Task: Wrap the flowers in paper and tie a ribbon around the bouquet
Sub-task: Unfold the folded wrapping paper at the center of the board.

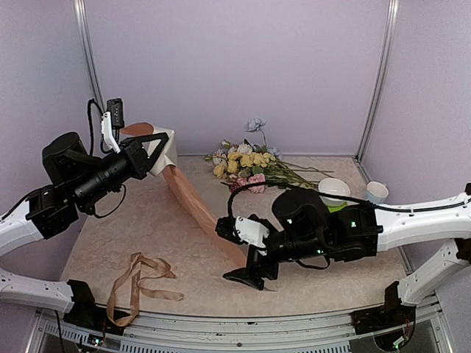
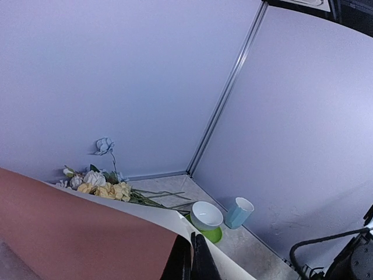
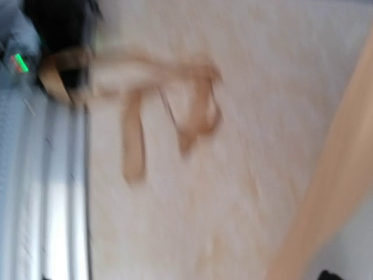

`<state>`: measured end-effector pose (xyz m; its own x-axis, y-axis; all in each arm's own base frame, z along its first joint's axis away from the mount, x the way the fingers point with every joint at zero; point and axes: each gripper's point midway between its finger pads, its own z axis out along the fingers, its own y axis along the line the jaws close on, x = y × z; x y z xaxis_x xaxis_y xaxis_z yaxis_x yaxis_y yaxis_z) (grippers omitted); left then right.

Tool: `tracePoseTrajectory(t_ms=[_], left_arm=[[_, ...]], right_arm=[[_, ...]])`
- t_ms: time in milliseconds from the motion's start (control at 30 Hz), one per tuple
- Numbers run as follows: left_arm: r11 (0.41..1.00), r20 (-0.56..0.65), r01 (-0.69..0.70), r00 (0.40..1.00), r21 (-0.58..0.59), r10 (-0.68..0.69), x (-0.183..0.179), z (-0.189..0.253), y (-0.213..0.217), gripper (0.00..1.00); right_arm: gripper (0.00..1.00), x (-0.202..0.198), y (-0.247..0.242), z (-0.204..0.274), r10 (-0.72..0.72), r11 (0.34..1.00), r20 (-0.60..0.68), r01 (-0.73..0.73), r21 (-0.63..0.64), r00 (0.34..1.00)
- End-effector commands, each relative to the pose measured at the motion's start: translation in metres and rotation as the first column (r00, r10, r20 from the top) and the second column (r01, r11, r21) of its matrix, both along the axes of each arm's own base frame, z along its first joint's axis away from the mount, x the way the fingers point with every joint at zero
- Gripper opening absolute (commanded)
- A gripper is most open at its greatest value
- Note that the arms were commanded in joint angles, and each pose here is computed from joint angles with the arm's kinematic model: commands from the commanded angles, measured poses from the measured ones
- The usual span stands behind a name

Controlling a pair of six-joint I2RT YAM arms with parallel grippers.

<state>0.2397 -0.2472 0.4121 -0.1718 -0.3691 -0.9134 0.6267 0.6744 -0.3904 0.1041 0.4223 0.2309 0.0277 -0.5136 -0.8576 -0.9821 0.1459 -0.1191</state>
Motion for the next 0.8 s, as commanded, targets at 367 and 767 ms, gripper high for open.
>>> tracePoseTrajectory(t_ms=[367, 767], left_arm=[[1.0, 0.068, -0.017, 0.998, 0.016, 0.016, 0.005, 0.025, -0.006, 0.0], [0.996, 0.071, -0.093, 0.993, 0.018, 0.091, 0.004, 0.04, 0.017, 0.0]], right_arm=[[0.95, 0.042, -0.06, -0.095, -0.257, 0.961, 0.127, 0.267, -0.069, 0.958], [0.01, 0.1, -0.078, -0.075, -0.393, 0.918, 0.136, 0.396, 0.003, 0.909]])
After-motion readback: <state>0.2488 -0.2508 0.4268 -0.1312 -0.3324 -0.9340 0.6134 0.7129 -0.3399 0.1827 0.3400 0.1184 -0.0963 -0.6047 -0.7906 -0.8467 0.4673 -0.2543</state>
